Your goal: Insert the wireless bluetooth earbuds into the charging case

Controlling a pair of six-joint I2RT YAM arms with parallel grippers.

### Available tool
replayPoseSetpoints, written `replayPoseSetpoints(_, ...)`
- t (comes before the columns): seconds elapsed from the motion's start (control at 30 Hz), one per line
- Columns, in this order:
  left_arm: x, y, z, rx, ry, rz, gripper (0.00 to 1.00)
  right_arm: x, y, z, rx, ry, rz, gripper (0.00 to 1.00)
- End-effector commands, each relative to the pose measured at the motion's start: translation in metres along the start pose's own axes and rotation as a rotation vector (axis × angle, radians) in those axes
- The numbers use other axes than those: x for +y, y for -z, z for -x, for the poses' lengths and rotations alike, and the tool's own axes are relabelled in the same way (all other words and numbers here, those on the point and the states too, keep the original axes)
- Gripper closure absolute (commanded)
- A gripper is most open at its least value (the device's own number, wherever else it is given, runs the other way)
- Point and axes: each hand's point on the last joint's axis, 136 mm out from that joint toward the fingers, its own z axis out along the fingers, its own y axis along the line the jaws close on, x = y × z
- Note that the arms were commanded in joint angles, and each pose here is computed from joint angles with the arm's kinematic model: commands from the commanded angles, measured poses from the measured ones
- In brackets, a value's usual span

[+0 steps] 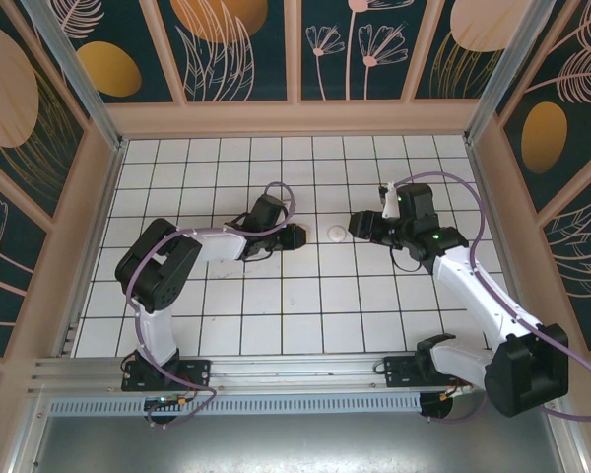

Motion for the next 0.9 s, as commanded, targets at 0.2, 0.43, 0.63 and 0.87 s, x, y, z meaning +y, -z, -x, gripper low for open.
replayPoseSetpoints(0.2,0.022,0.012,0.018,-0.03,0.017,0.1,0.54,-0.009,0.0,0.002,-0.021,-0.005,-0.04,0.46)
replayPoseSetpoints(0.43,0.043,0.054,0.042,-0.118,0.013,0.199,0.28,-0.024,0.006,0.02,-0.131,0.011,-0.13,0.01)
replayPoseSetpoints(0.63,0.082,0.141,0.074,-0.336,0.005,0.408,0.02,-0.065,0.018,0.046,-0.351,0.055,-0.309,0.01)
replayPoseSetpoints(0.87,0.137,0.266,0.087,-0.763,0.082,0.659,0.02,-0.118,0.031,0.06,-0.527,0.112,-0.48,0.01)
